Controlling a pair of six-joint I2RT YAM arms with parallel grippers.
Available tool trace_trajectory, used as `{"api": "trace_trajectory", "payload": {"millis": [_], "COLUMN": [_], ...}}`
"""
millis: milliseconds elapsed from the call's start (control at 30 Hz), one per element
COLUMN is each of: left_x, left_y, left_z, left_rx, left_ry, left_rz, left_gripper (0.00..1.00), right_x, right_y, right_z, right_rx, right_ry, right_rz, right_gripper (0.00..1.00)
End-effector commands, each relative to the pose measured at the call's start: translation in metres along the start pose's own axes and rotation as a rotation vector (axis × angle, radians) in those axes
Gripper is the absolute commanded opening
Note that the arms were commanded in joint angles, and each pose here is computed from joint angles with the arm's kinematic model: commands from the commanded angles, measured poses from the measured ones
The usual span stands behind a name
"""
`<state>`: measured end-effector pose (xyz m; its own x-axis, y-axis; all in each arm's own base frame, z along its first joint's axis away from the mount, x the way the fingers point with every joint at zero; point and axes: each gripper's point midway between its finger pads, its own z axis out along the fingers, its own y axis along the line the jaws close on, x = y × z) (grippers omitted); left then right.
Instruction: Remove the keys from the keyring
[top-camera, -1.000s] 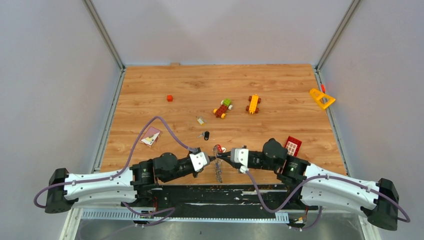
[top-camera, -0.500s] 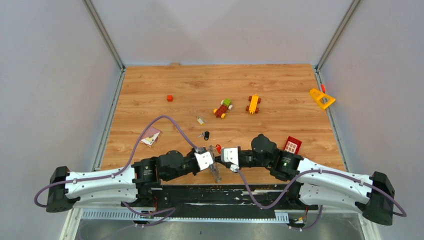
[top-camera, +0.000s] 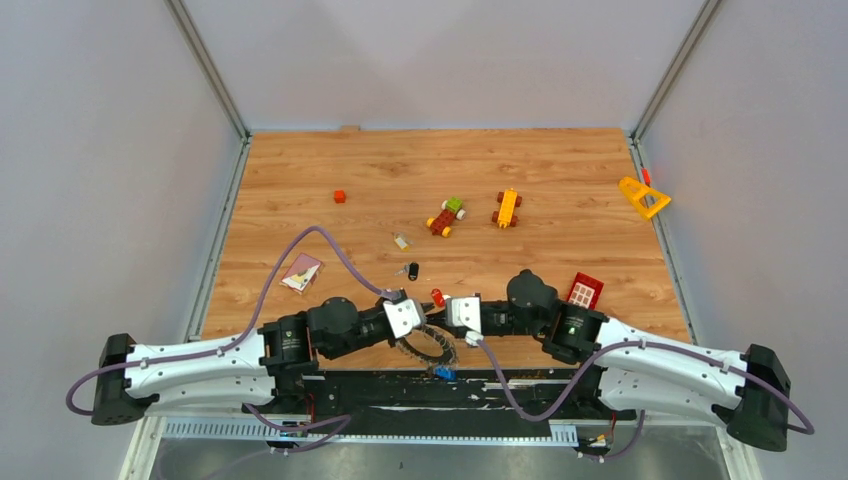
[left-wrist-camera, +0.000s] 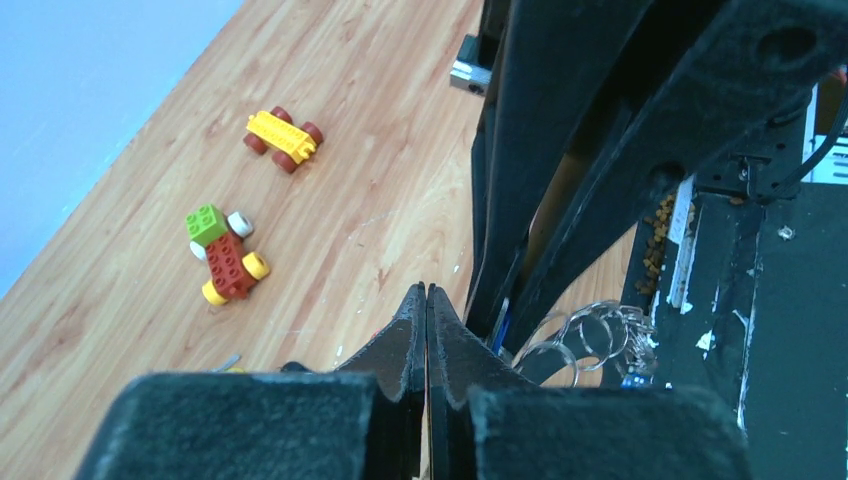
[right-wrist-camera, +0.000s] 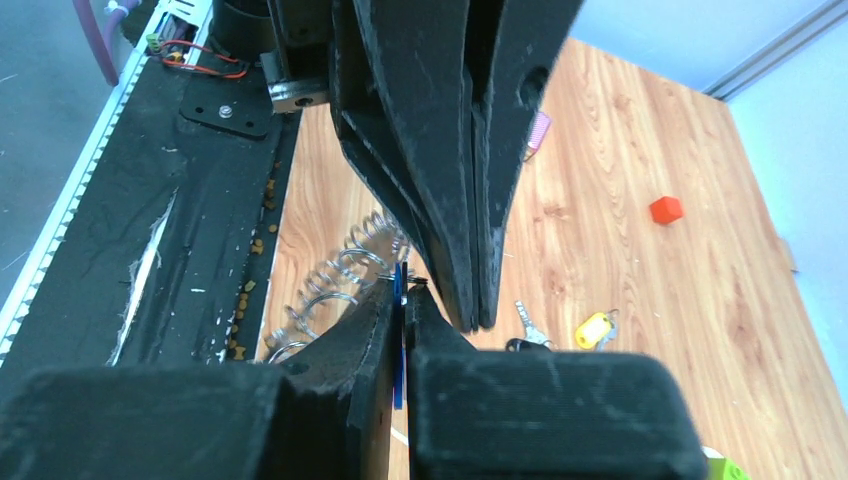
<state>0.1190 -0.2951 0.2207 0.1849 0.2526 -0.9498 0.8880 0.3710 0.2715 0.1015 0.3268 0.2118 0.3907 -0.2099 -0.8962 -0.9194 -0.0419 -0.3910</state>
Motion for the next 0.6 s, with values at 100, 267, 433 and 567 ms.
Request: {"api": "trace_trajectory", "payload": {"millis": [100, 267, 433, 567], "left_x": [-0.024, -0.026, -0.031, -0.031], "left_y": [0.012, 0.019, 0.020, 0.016], "left_z": [-0.017, -0.030, -0.037, -0.038], "left_rx": [-0.056, -0.097, -0.101, -0.084], "left_ry": [-0.134, -0.188, -0.255, -0.292], "left_rz": [-0.054, -0.092, -0.123, -0.142], "left_gripper": [0.02, 0.09, 0.17, 0.26], "right_x": [-0.035, -0.036, -0.037, -0.042], "right_y": [-0.022, -0.021, -0.021, -0.020], "right_z": [-0.018, -0.021, -0.023, -0.027], "right_rx": [0.126, 0.127, 0.131, 0.132], "right_ry": [-0.118, -0.118, -0.125, -0.150], "right_rz": [-0.078, -0.078, -0.079, -0.104], "right_gripper": [0.00, 0.00, 0.00, 0.00]}}
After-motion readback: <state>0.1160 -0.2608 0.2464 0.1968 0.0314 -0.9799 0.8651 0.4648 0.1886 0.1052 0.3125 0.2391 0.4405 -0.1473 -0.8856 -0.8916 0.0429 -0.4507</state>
